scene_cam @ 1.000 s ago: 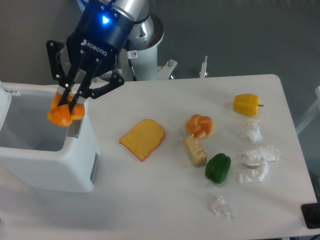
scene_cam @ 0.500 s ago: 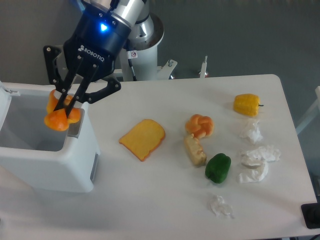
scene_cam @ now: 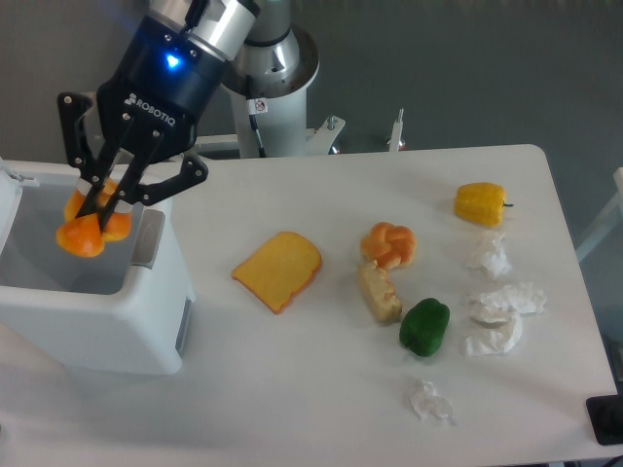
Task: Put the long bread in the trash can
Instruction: 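Lower the long bread into the opening of the trash bin, then open the gripper to drop the bread into the bin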
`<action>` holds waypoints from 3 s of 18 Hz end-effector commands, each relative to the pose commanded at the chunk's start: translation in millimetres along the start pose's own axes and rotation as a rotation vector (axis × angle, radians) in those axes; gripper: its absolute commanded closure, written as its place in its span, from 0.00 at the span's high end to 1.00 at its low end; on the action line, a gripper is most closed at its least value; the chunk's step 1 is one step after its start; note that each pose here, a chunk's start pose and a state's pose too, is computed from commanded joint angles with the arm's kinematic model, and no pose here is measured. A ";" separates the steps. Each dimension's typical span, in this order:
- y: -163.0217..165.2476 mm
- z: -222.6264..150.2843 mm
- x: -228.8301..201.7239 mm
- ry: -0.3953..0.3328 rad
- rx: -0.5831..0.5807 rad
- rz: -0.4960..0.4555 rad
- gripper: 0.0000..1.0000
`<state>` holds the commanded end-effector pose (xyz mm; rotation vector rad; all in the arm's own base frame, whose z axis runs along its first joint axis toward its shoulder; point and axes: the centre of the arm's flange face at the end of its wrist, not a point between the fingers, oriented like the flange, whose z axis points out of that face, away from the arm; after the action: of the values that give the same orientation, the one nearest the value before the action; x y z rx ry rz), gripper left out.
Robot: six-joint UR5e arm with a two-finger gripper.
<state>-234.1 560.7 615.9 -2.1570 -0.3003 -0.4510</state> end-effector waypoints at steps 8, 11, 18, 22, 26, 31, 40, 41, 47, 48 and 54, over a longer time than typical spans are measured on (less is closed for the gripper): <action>7.8 16.2 2.7 0.018 -0.027 -0.004 0.21; 6.7 23.1 -4.1 0.018 -0.025 -0.003 0.21; 12.3 32.9 -2.9 0.027 -0.041 -0.006 0.21; 18.0 38.8 -0.4 0.033 -0.054 -0.009 0.23; 22.0 42.1 -1.8 0.035 -0.061 -0.013 0.27; 22.7 43.6 -1.9 0.037 -0.062 -0.001 0.45; 25.6 45.5 0.4 0.042 -0.066 0.045 0.85; 25.6 45.5 0.4 0.042 -0.066 0.045 0.89; 25.2 44.0 -4.9 0.033 -0.064 0.079 1.00; 25.7 43.8 -8.7 0.028 -0.065 0.079 1.00; 26.2 19.5 -69.9 -0.074 -0.058 0.135 1.00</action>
<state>-283.5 558.0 556.7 -2.2381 -0.1834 -0.3067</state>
